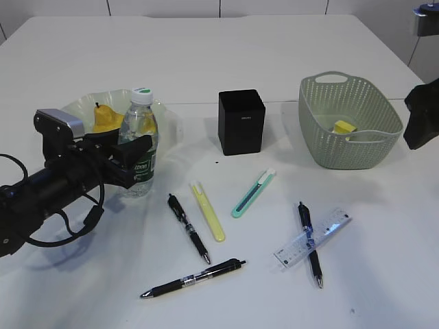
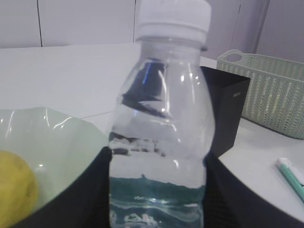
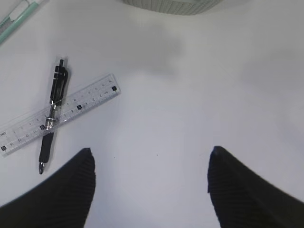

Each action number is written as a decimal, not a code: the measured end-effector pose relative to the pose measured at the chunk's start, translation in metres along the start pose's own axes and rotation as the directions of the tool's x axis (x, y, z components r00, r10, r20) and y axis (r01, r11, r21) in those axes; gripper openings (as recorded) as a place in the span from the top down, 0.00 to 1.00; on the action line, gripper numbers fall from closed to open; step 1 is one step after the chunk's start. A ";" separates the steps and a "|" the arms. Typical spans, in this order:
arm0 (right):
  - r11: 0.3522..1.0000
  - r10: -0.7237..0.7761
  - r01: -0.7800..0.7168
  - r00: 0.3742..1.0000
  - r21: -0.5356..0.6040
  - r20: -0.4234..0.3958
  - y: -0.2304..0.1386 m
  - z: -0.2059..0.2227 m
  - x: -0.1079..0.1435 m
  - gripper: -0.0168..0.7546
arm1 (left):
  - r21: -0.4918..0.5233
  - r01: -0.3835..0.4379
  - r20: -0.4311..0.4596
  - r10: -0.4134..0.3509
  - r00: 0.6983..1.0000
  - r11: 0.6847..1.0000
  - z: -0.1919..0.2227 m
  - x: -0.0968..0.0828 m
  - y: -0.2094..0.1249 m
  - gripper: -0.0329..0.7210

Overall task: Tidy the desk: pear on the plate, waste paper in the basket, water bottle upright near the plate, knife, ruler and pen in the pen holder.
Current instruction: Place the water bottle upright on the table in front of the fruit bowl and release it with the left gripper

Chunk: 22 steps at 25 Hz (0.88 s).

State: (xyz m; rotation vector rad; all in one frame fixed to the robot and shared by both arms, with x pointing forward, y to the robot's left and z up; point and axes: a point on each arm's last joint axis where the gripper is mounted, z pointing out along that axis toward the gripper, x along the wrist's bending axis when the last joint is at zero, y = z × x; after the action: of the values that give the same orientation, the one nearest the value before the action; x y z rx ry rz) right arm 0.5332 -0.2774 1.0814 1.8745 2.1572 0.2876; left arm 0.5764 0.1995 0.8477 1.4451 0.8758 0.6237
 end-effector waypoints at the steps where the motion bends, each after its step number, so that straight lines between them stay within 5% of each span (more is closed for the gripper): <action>1: 1.000 0.000 0.000 1.000 -0.002 0.000 0.000 0.000 0.000 0.27 | 0.000 0.001 0.000 -0.001 1.000 1.000 0.000 0.000 0.000 0.53; 22: 1.000 -0.002 0.002 1.000 -0.004 0.003 0.000 0.000 0.000 0.27 | 0.050 0.028 -0.022 -0.027 0.999 0.998 -0.011 -0.001 -0.012 0.33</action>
State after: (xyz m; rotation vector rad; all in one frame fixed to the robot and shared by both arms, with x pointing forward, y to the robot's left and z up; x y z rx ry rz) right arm 0.5336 -0.2776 1.0815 1.8700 2.1546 0.2881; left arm 0.5651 0.2040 0.8373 1.4713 0.9317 0.6013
